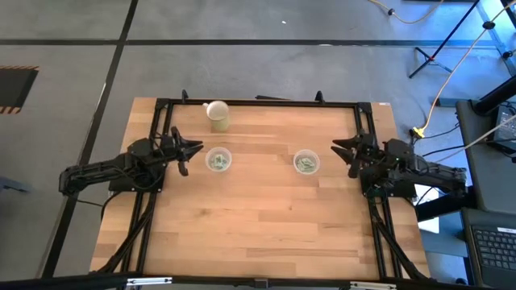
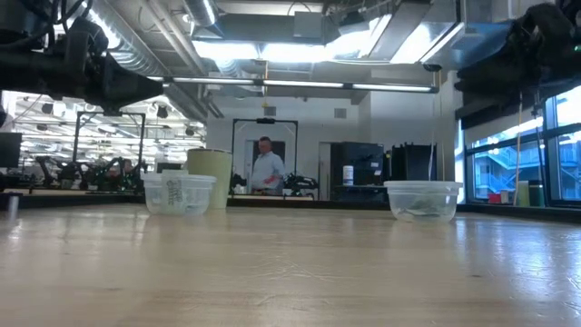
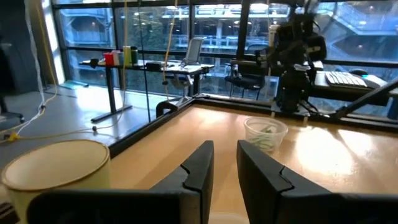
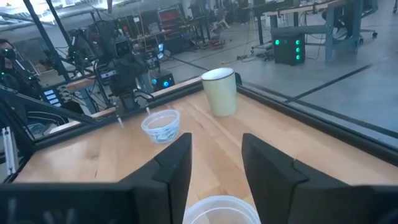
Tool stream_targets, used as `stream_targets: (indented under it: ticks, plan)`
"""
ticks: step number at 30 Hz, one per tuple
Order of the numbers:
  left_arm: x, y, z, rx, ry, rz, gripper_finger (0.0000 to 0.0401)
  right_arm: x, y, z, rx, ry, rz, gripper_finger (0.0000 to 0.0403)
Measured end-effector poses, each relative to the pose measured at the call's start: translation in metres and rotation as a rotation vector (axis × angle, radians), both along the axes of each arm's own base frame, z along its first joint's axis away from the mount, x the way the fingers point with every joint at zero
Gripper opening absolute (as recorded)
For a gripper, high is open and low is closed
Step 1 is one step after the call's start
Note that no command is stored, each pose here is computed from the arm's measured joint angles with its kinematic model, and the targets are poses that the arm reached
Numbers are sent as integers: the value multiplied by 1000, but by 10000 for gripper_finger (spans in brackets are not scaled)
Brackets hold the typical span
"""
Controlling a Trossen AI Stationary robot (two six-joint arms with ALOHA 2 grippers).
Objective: Pick and place Stevia / Truvia into bins
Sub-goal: Return to Home Position
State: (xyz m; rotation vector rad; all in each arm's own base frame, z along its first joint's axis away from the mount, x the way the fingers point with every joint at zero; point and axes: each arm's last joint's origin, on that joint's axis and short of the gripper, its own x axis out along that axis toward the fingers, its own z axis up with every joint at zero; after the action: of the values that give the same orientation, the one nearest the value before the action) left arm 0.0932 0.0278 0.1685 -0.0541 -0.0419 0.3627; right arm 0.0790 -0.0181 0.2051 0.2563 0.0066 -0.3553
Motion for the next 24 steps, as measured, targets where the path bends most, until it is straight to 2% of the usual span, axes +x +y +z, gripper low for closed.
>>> stream_targets:
  ticks: [10,16,24]
  plan:
    - [0,0,0,-15,-7,13,65,13,-2,-32,-12,-39,4,145]
    - [0,0,0,23,8,15,65,15,-2,-34,-47,-87,3,145]
    - [0,0,0,17,6,15,65,15,-2,-33,-48,-95,3,145]
